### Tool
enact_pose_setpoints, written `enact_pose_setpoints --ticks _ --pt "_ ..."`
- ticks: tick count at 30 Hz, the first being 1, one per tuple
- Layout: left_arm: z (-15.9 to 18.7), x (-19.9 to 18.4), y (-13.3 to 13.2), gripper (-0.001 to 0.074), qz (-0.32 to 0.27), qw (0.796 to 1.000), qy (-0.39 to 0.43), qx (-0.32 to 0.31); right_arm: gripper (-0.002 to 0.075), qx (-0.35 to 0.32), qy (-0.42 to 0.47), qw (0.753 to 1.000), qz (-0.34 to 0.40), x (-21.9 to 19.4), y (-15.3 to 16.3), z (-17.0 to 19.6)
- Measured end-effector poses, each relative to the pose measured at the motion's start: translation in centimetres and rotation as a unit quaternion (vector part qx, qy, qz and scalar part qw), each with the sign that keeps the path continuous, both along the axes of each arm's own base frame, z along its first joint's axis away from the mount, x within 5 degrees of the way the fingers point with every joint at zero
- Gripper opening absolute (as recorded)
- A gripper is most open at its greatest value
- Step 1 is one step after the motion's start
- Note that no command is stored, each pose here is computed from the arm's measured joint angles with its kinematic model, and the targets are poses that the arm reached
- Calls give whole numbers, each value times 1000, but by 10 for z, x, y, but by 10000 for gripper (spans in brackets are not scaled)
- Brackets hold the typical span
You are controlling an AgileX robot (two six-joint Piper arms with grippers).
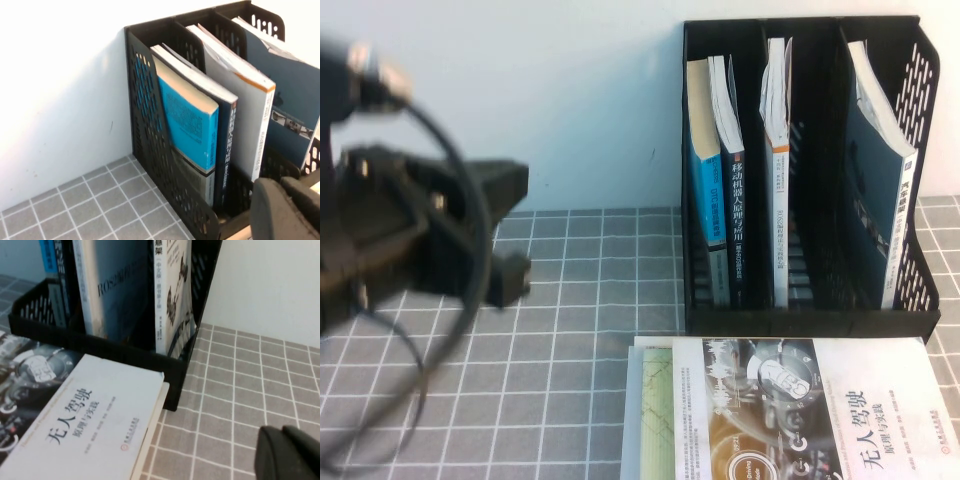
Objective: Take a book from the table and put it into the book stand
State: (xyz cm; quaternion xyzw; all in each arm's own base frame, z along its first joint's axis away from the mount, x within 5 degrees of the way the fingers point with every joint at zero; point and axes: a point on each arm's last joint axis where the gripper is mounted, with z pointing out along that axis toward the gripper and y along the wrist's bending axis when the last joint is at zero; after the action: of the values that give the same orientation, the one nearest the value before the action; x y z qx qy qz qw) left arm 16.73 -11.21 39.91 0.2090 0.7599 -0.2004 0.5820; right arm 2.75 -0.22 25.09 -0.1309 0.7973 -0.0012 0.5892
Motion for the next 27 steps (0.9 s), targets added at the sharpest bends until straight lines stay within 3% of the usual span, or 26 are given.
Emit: enact_pose_setpoints --ticks 7,27 --pt "-31 -12 9 1 3 999 -31 -13 -3 36 -8 999 -9 -1 0 2" --pt "-46 -1 1 1 3 1000 5 7 -3 48 -5 999 -8 -1 1 1"
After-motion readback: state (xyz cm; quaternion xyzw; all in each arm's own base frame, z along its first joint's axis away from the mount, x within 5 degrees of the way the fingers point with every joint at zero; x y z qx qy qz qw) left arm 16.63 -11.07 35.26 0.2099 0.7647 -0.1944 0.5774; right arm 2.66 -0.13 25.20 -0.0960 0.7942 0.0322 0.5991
